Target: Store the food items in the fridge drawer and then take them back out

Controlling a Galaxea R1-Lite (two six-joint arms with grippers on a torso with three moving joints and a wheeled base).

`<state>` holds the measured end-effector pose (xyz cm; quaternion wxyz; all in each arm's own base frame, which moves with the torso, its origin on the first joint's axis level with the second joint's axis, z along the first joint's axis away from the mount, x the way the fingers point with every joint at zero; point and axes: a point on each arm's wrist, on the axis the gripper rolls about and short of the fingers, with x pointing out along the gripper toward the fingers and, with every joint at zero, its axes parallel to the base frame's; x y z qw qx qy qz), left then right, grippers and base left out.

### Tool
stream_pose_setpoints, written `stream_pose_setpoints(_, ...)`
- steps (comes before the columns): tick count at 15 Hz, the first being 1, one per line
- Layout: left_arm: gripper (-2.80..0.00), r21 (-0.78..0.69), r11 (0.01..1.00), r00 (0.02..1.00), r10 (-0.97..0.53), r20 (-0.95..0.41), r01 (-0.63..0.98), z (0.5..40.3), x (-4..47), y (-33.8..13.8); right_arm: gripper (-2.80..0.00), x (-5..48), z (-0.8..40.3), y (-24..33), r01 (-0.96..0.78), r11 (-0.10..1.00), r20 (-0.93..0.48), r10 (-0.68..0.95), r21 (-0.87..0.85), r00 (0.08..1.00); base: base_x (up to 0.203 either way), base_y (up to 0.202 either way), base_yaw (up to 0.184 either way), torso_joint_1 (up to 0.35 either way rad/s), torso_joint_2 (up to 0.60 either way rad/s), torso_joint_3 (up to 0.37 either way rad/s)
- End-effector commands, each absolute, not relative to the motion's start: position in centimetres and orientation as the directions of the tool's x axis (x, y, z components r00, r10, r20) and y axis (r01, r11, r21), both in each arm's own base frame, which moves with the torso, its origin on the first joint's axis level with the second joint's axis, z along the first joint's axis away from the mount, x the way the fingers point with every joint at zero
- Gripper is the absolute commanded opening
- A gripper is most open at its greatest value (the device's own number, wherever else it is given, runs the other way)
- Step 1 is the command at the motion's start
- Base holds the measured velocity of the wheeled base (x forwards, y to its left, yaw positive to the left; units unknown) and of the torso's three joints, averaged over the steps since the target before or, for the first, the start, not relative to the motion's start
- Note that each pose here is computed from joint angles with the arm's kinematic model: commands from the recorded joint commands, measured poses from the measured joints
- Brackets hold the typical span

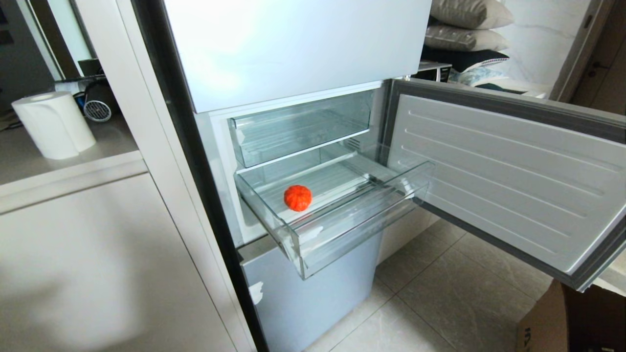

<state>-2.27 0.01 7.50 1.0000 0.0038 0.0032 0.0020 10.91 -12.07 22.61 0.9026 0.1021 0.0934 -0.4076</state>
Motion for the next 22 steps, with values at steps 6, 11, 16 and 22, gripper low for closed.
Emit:
stream_pose_setpoints(6, -2.8, 0.006, 1.0, 1.0, 0.005, -0.006, -0.005, 7.5, -2.3, 0.0, -2.8, 14.0, 15.4, -24.0, 0.857, 0.501, -0.413, -0.761, 0.116, 0.501, 0.0, 0.0, 0.0, 0.0, 0.0, 0.0)
stream_pose_setpoints(11, -2.8, 0.008, 1.0, 1.0, 0.005, -0.007, -0.005, 7.5, -2.3, 0.0, -2.8, 14.6, 11.0, -30.4, 0.877, 0.461, -0.475, -0.746, 0.136, 0.466, 0.0, 0.0, 0.0, 0.0, 0.0, 0.0)
stream_pose_setpoints(16, -2.8, 0.008, 1.0, 1.0, 0.006, -0.008, -0.006, 7.5, -2.3, 0.0, -2.8, 14.8, 8.6, -33.3, 0.868, 0.466, -0.506, -0.715, 0.169, 0.482, 0.0, 0.0, 0.0, 0.0, 0.0, 0.0)
stream_pose_setpoints(22, -2.8, 0.008, 1.0, 1.0, 0.005, -0.006, -0.005, 7.5, -2.3, 0.0, 0.0, 13.9, 9.1, -34.9, 0.883, 0.437, -0.478, -0.747, 0.171, 0.462, 0.0, 0.0, 0.0, 0.0, 0.0, 0.0)
